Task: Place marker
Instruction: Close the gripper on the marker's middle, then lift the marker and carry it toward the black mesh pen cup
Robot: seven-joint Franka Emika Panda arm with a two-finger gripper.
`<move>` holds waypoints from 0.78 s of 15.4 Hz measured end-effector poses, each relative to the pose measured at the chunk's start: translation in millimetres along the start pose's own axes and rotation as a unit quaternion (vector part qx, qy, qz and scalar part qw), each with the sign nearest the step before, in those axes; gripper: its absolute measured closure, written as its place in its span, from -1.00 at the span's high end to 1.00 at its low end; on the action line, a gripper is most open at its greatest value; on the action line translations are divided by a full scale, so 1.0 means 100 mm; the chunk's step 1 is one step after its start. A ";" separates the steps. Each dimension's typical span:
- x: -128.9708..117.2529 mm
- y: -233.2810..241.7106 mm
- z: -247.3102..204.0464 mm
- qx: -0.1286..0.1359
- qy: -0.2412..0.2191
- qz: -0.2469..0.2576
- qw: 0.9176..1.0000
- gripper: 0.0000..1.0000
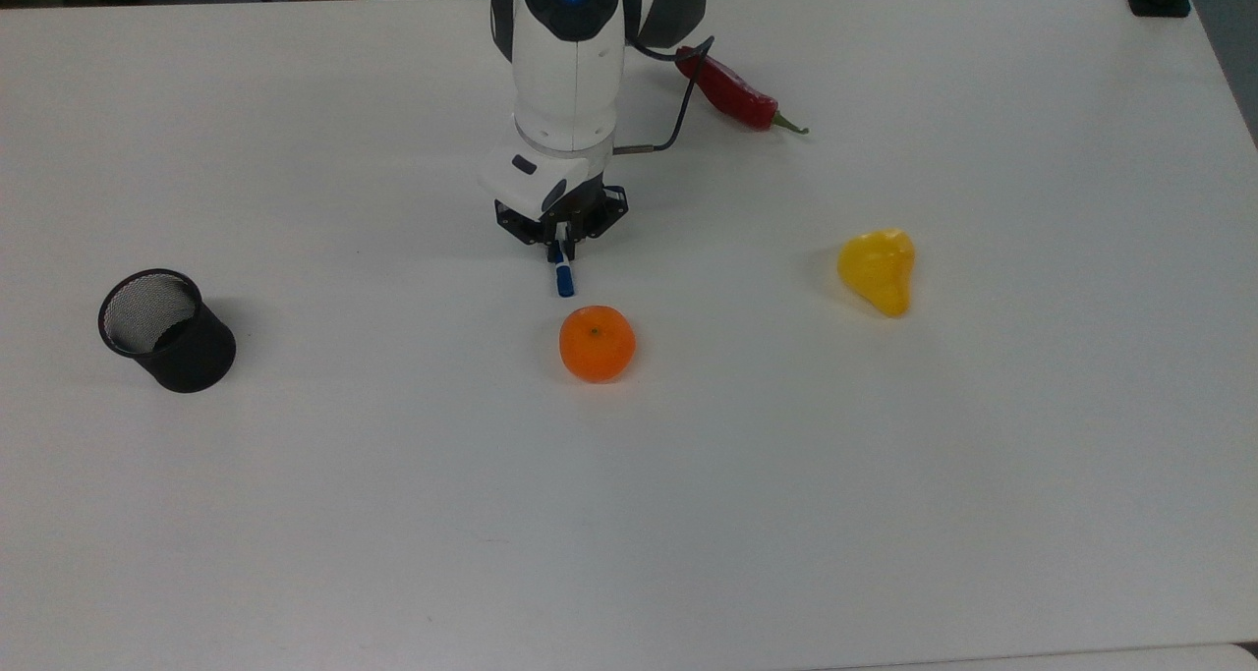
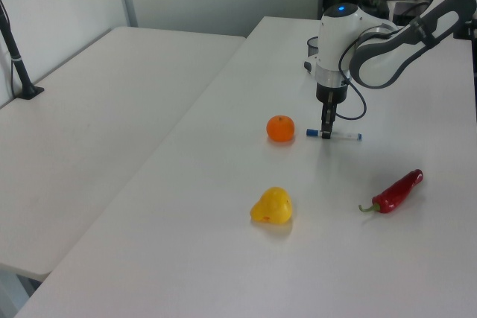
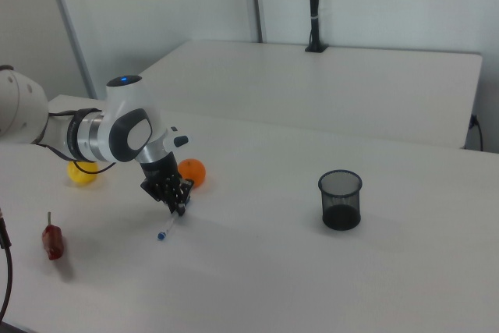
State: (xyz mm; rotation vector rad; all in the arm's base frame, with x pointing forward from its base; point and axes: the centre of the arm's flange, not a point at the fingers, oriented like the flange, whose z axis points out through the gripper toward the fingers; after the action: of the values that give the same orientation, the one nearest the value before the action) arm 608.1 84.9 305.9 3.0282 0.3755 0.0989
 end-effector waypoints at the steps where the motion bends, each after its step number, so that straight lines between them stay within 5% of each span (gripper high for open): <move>1: 0.00 0.00 0.00 0.000 0.000 0.001 1.000 -0.67; 12: -0.07 0.21 -0.76 -0.005 0.009 0.035 0.999 -0.67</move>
State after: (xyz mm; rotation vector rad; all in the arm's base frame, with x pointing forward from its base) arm 600.2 68.7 382.8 3.0336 0.2706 0.1318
